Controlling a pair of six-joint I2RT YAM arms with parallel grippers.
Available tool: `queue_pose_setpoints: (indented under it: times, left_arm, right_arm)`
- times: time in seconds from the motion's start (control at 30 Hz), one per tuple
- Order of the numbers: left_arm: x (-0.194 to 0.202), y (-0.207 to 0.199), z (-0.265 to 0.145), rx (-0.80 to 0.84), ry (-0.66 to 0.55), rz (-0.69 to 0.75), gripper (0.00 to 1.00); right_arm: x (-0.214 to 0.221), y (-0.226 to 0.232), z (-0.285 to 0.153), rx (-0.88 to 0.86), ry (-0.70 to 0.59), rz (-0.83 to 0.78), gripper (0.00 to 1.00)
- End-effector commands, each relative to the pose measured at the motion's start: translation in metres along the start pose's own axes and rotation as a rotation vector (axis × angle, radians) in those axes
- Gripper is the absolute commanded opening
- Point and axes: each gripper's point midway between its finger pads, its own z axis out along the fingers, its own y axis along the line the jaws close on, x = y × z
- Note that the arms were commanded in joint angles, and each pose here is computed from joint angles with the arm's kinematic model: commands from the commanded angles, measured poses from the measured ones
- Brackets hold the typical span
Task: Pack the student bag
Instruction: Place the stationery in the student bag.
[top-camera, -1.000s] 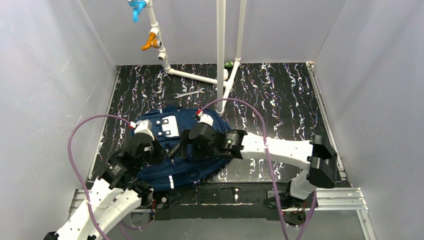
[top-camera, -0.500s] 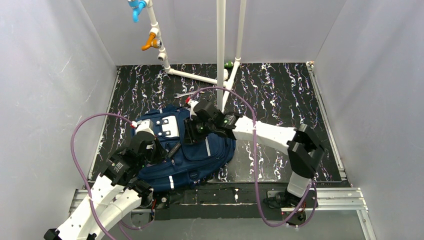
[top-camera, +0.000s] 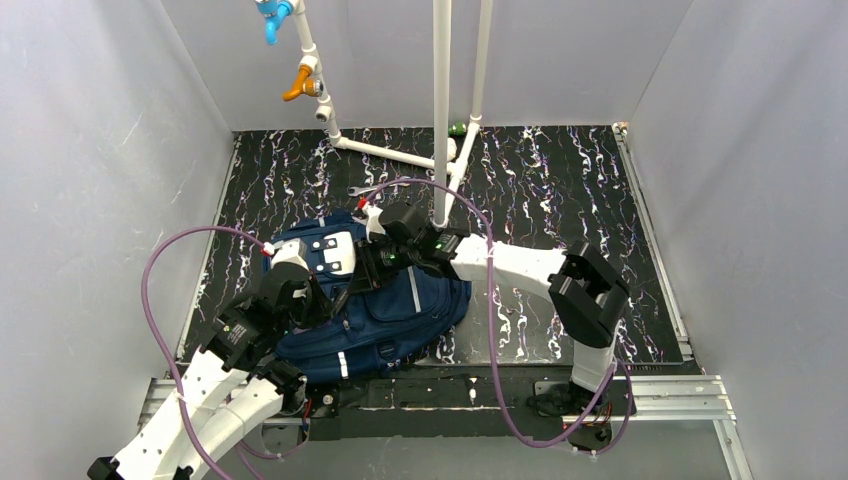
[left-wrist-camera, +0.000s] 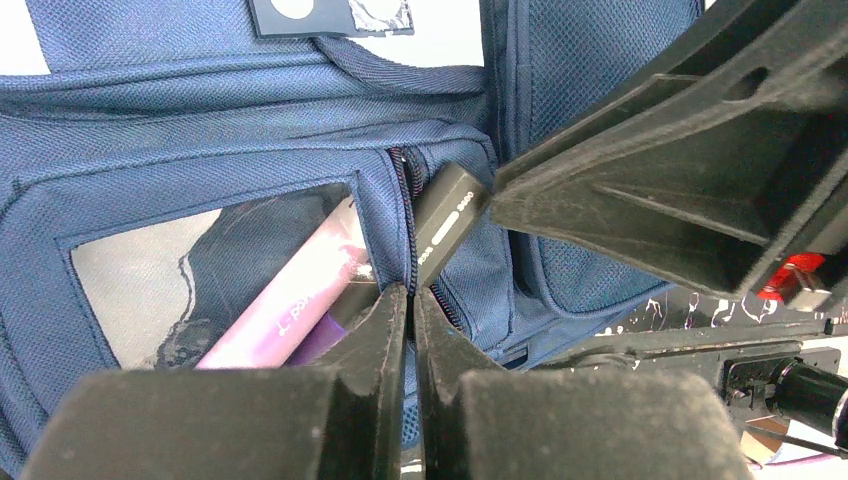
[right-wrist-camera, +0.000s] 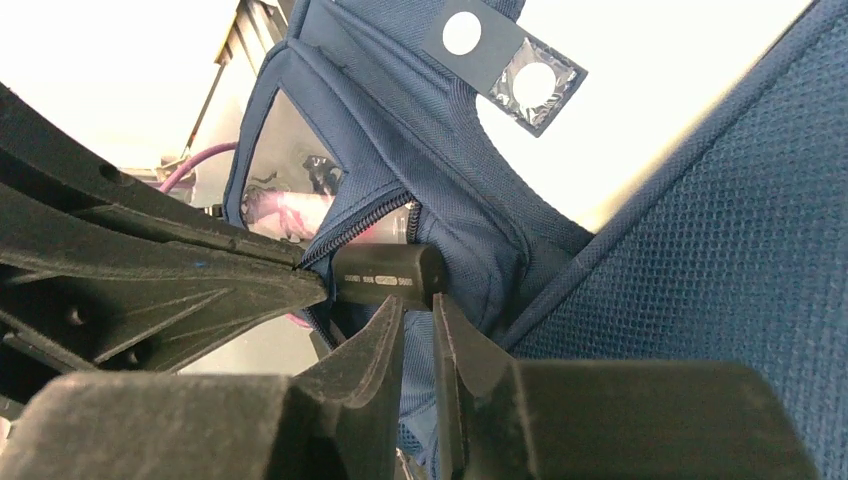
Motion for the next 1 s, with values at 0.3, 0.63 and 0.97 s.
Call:
queue_pose_setpoints:
  times: [0.3, 0.63, 0.97]
  left_arm:
    - [-0.017, -0.014, -0.012, 0.049, -0.047, -0.031, 0.00]
    - [-0.014, -0.015, -0.019, 0.050, -0.020, -0.067, 0.38]
    - [-0.012, 0.000, -0.041, -0.087, 0.025, -0.234, 0.66]
  right_arm:
    - [0.023, 0.063, 0.034, -0.248, 0.047, 0.042, 0.18]
    - [0.010, 0.052, -0.019, -0.063, 0.021, -0.019, 0.35]
    - [0.062, 0.037, -0.034, 0.410, -0.135, -0.129, 0.65]
